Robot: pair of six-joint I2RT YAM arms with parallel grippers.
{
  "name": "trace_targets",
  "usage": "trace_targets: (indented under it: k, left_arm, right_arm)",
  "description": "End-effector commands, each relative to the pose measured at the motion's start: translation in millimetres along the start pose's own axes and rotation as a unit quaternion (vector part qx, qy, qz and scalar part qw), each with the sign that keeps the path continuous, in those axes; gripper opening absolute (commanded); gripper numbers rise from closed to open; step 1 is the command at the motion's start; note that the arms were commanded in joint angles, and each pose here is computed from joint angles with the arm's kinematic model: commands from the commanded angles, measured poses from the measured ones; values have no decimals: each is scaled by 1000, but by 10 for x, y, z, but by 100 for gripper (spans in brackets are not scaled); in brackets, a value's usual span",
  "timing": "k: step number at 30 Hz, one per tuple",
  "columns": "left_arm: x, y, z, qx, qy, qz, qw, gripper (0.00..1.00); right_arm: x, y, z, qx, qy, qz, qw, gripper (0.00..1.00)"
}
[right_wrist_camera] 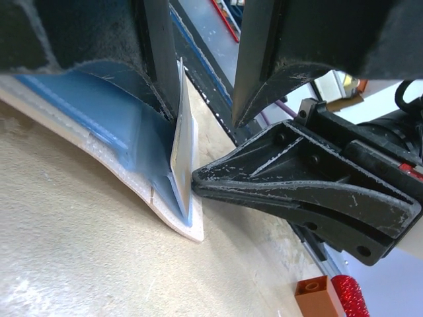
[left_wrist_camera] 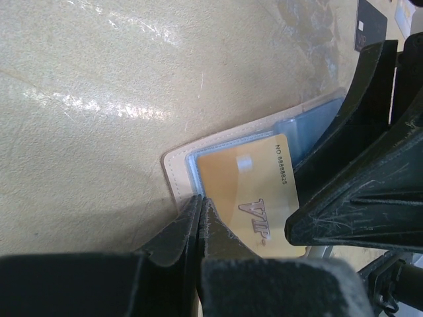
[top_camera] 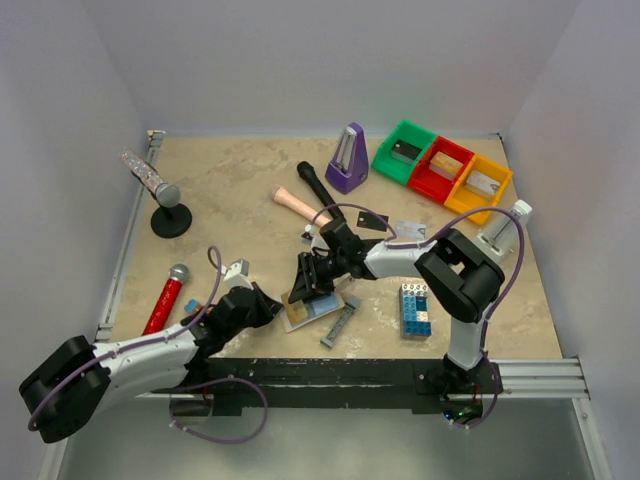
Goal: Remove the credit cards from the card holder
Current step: Remove the credit card from the card holder.
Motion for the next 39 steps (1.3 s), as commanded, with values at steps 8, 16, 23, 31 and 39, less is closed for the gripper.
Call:
trace_targets:
  k: [8, 16, 23, 31, 39]
  left_arm:
    - [-19, -91, -46, -1, 8, -43, 999, 0]
    - [-19, -142, -56, 0, 10, -58, 998, 0]
    - [-21, -98, -73, -1, 11, -51, 999, 0]
    - [-46, 69, -71, -9, -3, -20, 1000, 0]
    - [-36, 184, -123, -9, 5, 7, 1000, 0]
  right_arm:
    - [97, 79, 42, -18, 9, 0, 1000, 40]
    - [141, 122, 5, -23, 20, 9, 999, 40]
    - [122, 139, -29, -25, 25, 10, 999, 35]
    - [1, 154, -34, -30, 14, -1, 999, 34]
    - [-70, 178, -23, -33, 6, -9, 999, 33]
Point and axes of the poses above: each gripper's point midway between its finger pads, its own x axis out along the fingers, its own y axis along the line the jaws close on, z = x × y, the point moved 4 cm from there along -x, back along the fingers, and after that the axes turned 1 degree about x, right-handed, at the moved point
